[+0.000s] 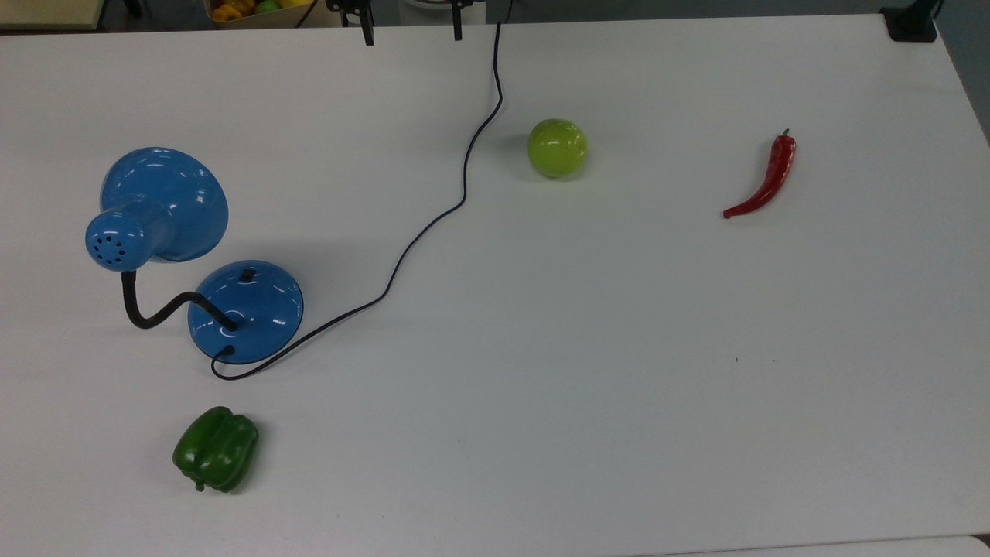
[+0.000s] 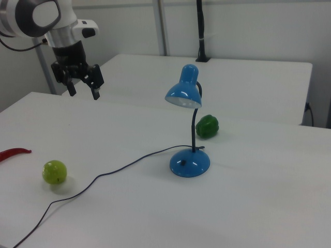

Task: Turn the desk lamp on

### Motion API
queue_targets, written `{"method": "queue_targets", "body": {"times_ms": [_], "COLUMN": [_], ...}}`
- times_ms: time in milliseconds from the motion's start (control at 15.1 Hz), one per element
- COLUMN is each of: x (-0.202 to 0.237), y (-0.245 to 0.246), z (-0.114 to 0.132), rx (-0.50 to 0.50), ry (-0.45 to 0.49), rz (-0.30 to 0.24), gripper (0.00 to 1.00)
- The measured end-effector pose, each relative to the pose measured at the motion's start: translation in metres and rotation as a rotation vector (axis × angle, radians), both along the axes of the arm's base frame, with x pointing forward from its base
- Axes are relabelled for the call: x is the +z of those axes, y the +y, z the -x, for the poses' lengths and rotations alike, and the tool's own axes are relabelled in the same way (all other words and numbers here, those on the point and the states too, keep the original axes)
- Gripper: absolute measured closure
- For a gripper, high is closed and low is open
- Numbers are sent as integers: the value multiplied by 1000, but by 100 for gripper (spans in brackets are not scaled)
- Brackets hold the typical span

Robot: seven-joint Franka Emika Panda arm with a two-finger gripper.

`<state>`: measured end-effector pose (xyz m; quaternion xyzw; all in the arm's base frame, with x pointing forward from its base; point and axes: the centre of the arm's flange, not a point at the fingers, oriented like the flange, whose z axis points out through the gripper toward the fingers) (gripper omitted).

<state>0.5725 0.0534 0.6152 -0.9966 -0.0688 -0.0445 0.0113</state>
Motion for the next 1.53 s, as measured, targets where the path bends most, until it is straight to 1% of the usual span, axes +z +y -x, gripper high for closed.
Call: {"method": "queue_targets", "body": {"times_ms": [66,133,464,530,597,928,1127,1326,1525], "x": [0,0,0,-1,-1,-7,-24,-51,-80], "y": [0,0,2,2,3,4,-5,-37,-76], "z": [0,0,0,0,0,2,2,2,5], "rx": [0,1,3,4,5,7,-9,-42,-64], "ry": [0,0,1,2,3,21,57,110,163], "rz": [0,0,0,-1,-1,1,5,13,36], "gripper": [24,33,89,96,99,99,99,99,99]}}
